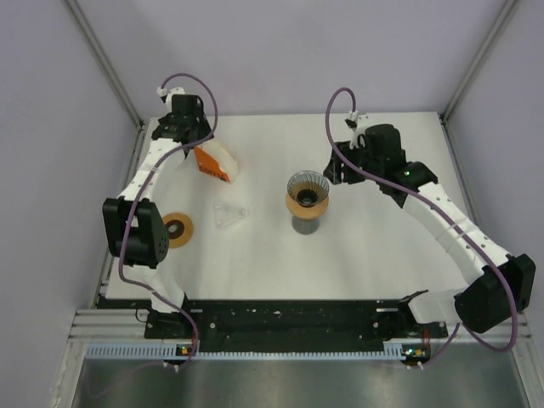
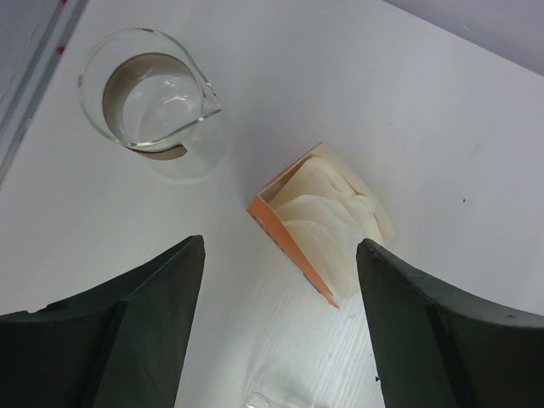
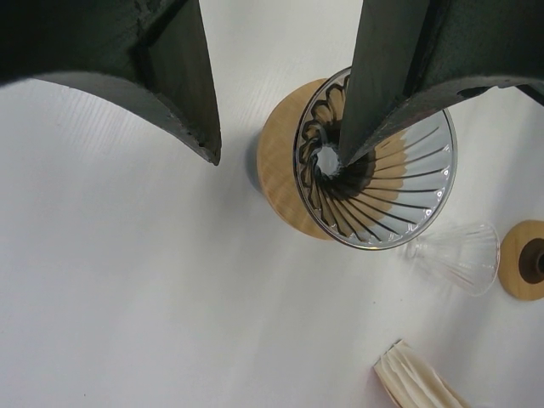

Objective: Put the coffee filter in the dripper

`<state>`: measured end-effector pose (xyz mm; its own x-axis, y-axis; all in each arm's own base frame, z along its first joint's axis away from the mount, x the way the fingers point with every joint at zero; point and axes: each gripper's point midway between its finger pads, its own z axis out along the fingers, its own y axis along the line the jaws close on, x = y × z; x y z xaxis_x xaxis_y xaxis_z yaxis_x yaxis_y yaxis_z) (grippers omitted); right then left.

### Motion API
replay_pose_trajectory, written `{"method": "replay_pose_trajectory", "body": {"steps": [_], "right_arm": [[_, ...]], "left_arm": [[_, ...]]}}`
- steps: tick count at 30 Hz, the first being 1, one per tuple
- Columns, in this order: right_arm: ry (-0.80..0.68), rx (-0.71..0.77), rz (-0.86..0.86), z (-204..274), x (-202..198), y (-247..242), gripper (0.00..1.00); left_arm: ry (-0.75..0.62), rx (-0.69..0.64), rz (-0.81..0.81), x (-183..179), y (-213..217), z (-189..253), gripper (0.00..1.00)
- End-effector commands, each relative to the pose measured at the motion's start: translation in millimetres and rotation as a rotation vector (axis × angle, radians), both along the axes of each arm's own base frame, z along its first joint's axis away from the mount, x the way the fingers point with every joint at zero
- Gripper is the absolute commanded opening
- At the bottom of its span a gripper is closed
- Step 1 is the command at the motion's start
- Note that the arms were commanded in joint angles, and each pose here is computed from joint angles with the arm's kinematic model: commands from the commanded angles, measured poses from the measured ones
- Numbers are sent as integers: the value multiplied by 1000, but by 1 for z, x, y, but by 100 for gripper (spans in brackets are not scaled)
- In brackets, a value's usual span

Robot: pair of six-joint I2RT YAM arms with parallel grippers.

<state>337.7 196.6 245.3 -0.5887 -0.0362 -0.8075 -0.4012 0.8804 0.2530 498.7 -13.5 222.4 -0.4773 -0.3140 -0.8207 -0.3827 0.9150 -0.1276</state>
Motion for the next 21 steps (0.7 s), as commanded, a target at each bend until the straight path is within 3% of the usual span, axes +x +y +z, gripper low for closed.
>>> {"method": "replay_pose_trajectory", "body": {"steps": [1,6,15,21], "right_arm": [[-56,10,9,14,-1,0,58],[-65,0,0,15,-3,-4,58],[-57,-1,4,13,-3,-3,57],[-60,-3,7,14,-4,-3,57]], "left_arm": [[32,-53,26,15,-5,-15,75],[35,-51,66,22,5,-22,64],[94,-28,61,32,7,-49,57],[127,-38,56,31,9,-62,45]]}}
